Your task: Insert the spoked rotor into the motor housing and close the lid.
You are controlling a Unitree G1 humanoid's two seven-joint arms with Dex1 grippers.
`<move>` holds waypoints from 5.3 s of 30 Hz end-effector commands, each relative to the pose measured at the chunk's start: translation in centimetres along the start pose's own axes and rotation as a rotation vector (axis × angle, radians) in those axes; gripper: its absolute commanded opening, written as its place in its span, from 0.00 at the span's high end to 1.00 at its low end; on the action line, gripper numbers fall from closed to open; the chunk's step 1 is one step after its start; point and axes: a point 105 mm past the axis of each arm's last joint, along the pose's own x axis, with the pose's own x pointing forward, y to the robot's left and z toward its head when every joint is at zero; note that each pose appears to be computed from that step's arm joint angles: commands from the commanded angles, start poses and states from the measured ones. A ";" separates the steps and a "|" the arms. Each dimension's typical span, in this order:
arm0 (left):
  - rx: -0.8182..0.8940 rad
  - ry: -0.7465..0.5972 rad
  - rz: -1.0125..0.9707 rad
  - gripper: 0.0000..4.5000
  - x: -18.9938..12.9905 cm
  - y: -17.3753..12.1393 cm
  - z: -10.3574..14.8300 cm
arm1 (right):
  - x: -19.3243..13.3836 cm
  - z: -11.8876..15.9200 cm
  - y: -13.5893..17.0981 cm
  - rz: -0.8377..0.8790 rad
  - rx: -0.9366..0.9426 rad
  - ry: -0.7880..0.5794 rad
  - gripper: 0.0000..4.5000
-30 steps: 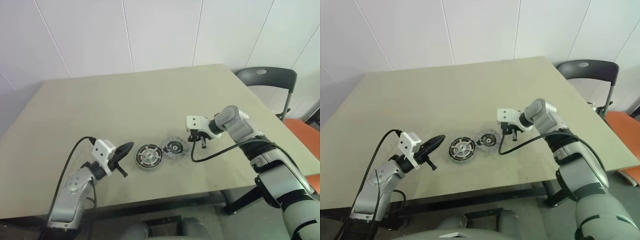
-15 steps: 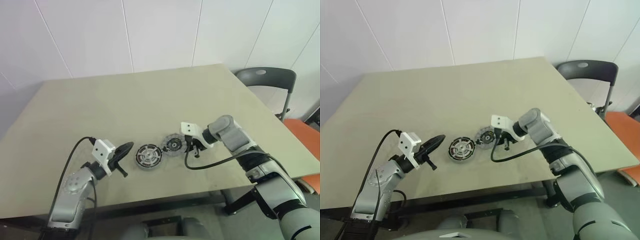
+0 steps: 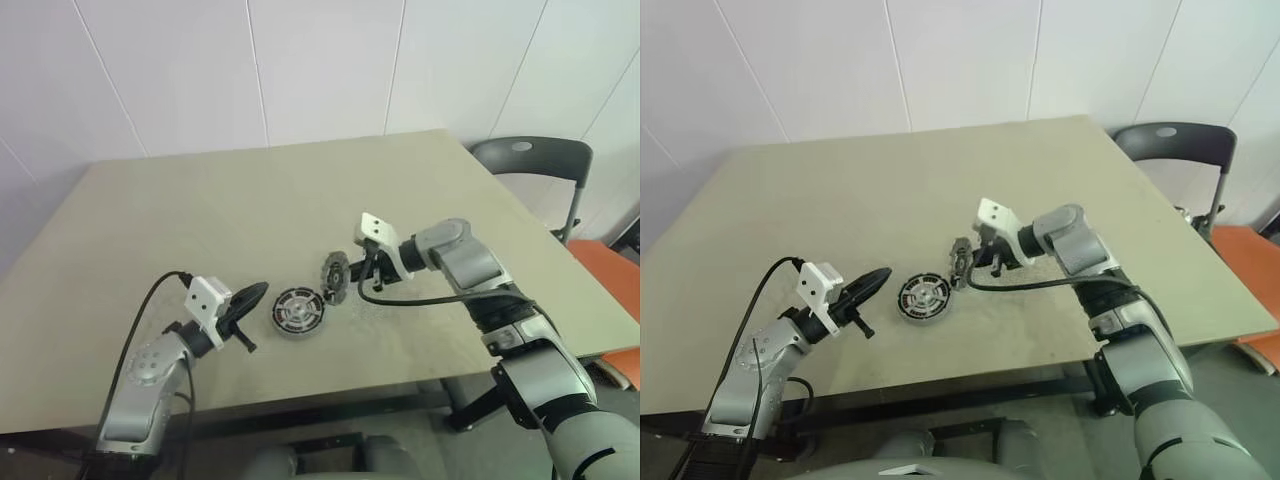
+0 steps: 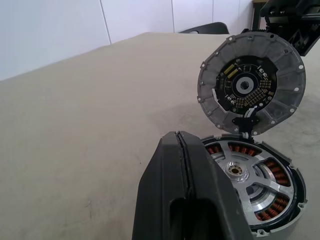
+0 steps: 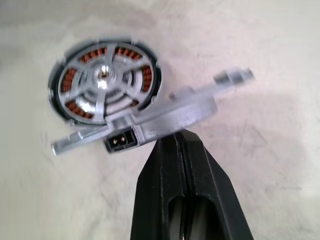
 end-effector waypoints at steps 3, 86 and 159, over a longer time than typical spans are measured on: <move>0.017 -0.042 0.012 1.00 -0.1 0.6 1.2 | 1.4 2.2 1.9 0.048 0.082 -0.138 1.00; 0.009 0.089 -0.055 1.00 -5.2 0.9 -0.2 | 8.0 -1.2 5.5 -0.103 0.111 -0.122 0.09; -0.013 0.072 -0.044 1.00 -3.3 0.4 0.6 | 3.1 2.1 3.7 0.025 -0.002 -0.211 0.29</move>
